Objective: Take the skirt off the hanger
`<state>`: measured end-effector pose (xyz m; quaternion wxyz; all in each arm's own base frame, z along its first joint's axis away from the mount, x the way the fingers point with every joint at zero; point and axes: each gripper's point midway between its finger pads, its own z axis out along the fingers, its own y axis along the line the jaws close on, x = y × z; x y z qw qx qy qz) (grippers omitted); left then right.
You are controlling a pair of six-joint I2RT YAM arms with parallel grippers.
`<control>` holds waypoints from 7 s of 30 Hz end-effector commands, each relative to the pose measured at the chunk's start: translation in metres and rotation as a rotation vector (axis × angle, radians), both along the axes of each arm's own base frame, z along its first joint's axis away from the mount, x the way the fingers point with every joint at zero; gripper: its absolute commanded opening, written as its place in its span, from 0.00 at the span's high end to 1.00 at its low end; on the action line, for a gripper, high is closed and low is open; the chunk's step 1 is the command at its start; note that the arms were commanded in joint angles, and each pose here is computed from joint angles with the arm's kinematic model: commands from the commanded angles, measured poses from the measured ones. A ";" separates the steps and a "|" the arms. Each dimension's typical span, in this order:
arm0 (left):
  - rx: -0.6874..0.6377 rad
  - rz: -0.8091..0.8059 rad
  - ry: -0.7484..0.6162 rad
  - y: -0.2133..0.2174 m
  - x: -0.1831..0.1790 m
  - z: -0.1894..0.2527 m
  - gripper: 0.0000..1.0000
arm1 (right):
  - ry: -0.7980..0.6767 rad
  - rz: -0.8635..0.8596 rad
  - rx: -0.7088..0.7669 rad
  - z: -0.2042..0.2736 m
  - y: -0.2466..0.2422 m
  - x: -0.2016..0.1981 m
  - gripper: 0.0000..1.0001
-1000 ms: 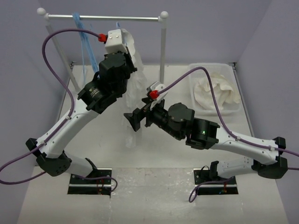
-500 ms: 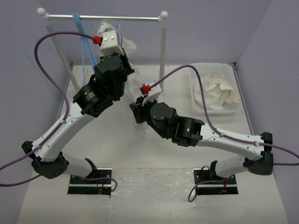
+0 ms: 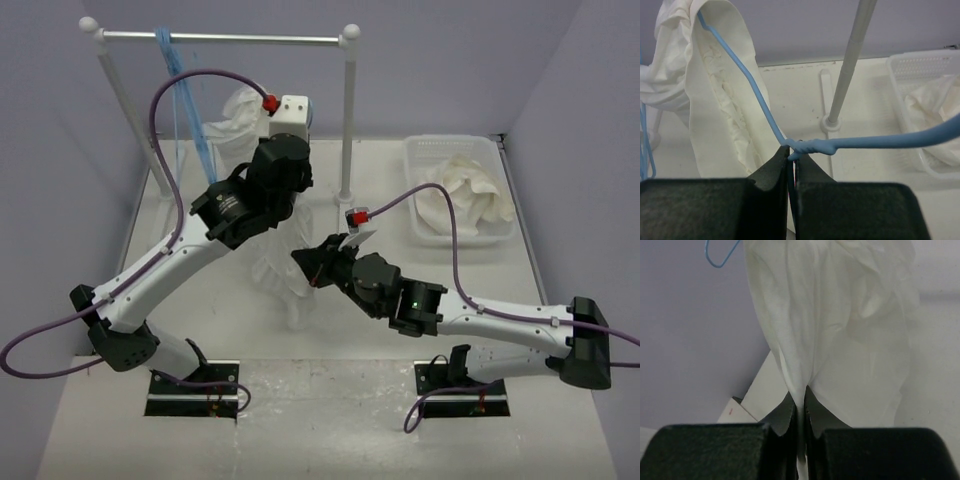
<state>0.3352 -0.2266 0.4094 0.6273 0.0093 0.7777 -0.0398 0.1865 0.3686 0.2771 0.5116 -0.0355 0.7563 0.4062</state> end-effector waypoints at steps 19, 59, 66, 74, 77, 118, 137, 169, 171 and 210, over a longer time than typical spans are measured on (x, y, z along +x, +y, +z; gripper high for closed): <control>-0.233 0.324 -0.352 0.097 0.011 0.131 1.00 | 0.385 0.045 -0.579 -0.202 -0.131 -0.076 1.00; -0.102 -0.514 0.168 0.032 -0.113 -0.026 1.00 | -0.137 0.074 -0.582 -0.050 -0.102 0.048 0.01; -0.069 -0.612 0.170 0.040 -0.140 -0.039 1.00 | -0.403 0.417 -0.599 -0.035 -0.099 0.062 0.01; -0.051 -0.703 0.151 0.033 -0.151 -0.040 1.00 | -0.461 0.639 -0.642 -0.031 -0.075 0.074 0.01; -0.056 -0.709 0.113 0.035 -0.153 -0.031 1.00 | -0.418 0.631 -0.661 -0.039 -0.068 0.088 0.17; -0.041 -0.046 -0.192 0.052 0.049 0.073 1.00 | -0.029 -0.015 -0.398 -0.055 -0.190 0.080 0.01; 0.016 -0.018 -0.282 0.036 0.143 0.089 1.00 | -0.049 -0.097 -0.472 -0.064 -0.210 0.084 0.01; 0.011 0.127 -0.180 0.150 0.173 0.056 1.00 | -0.053 -0.138 -0.499 -0.065 -0.221 0.083 0.01; 0.012 0.109 -0.165 0.146 0.173 0.049 1.00 | -0.059 -0.140 -0.495 -0.062 -0.221 0.084 0.01; -0.015 0.297 0.137 0.250 0.042 -0.025 0.02 | -0.042 -0.054 -0.483 -0.068 -0.207 0.078 0.01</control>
